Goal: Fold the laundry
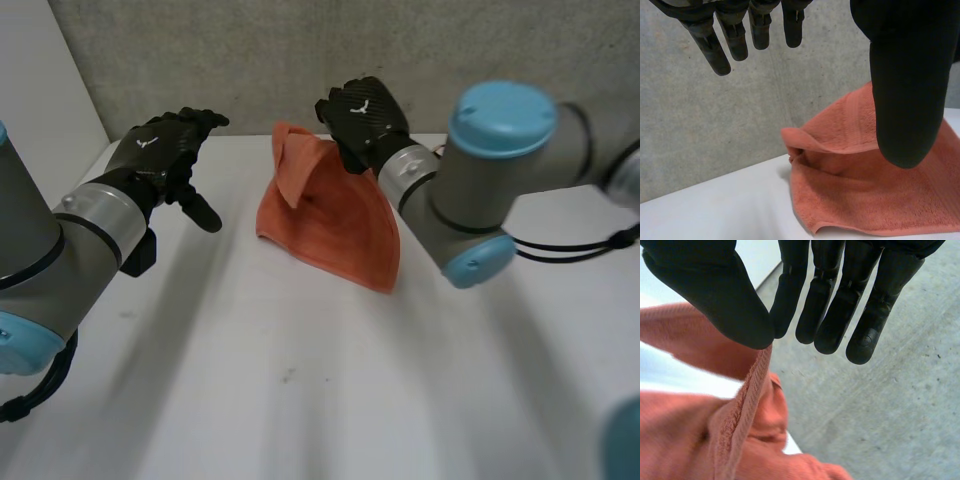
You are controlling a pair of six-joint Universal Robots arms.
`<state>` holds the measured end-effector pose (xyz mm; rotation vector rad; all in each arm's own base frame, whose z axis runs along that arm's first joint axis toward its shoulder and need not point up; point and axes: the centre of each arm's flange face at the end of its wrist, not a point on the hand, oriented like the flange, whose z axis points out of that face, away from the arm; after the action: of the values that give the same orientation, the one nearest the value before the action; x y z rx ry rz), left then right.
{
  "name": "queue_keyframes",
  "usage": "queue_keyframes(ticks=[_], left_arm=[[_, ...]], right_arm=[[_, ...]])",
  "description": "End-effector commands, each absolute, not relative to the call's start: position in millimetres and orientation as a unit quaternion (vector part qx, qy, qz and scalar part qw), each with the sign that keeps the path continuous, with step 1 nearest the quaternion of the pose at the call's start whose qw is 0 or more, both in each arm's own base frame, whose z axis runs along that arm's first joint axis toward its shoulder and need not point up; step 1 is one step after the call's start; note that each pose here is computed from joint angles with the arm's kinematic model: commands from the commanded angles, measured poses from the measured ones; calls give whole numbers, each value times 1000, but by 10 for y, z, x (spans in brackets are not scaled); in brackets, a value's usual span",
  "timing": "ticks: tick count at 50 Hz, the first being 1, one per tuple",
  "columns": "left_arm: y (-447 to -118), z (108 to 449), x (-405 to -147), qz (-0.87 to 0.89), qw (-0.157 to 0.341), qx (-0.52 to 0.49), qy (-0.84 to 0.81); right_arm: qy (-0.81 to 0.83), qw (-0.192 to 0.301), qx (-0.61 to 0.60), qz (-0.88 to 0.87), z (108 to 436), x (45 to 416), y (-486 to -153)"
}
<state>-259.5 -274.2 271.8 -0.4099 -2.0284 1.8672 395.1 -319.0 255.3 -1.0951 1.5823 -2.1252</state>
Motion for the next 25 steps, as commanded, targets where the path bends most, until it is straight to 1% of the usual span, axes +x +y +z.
queue_keyframes(ticks=[1,2,3,5,6,8,9,10,11,13,14,16,19,21,22,23,24,25], left_arm=[[-2686,2799,-2586,667,180,-144,-709],[-2686,2815,-2579,668,181,-141,-708],[-2686,2815,-2578,668,181,-141,-708],[-2677,2831,-2578,670,182,-140,-706],[-2677,2831,-2578,670,182,-140,-706],[-2665,2848,-2571,672,182,-139,-705],[-2645,2875,-2569,674,183,-138,-702],[-2630,2873,-2563,673,184,-138,-703],[-2630,2873,-2563,673,184,-138,-703],[-2612,2835,-2560,670,184,-140,-705],[-2612,2835,-2560,670,184,-140,-705],[-2622,2805,-2564,670,184,-140,-706],[-2639,2744,-2578,668,181,-142,-708],[-2639,2676,-2592,661,182,-145,-714],[-2639,2676,-2592,661,182,-145,-714],[-2645,2655,-2595,659,181,-146,-716],[-2652,2654,-2592,659,180,-146,-716],[-2652,2654,-2592,659,180,-146,-716]], right_arm=[[562,209,-347,-721,3031,3613,-2666],[563,216,-345,-720,3094,3559,-2584],[563,216,-345,-720,3095,3558,-2583],[560,221,-339,-723,3250,3432,-2425],[560,221,-339,-723,3251,3431,-2424],[547,230,-331,-734,3528,3252,-2146],[547,230,-331,-734,3529,3251,-2144],[544,233,-331,-735,3615,3167,-2004],[544,233,-331,-735,3616,3166,-2003],[547,237,-343,-726,3662,3040,-1779],[548,237,-343,-726,3662,3039,-1778],[559,237,-343,-717,3656,2918,-1690],[571,226,-336,-714,3605,2849,-1756],[598,205,-323,-704,3462,2742,-1935],[598,204,-323,-704,3461,2742,-1936],[619,199,-319,-689,3299,2745,-2057],[642,196,-322,-667,3068,2808,-2217],[643,196,-322,-667,3066,2808,-2219]])
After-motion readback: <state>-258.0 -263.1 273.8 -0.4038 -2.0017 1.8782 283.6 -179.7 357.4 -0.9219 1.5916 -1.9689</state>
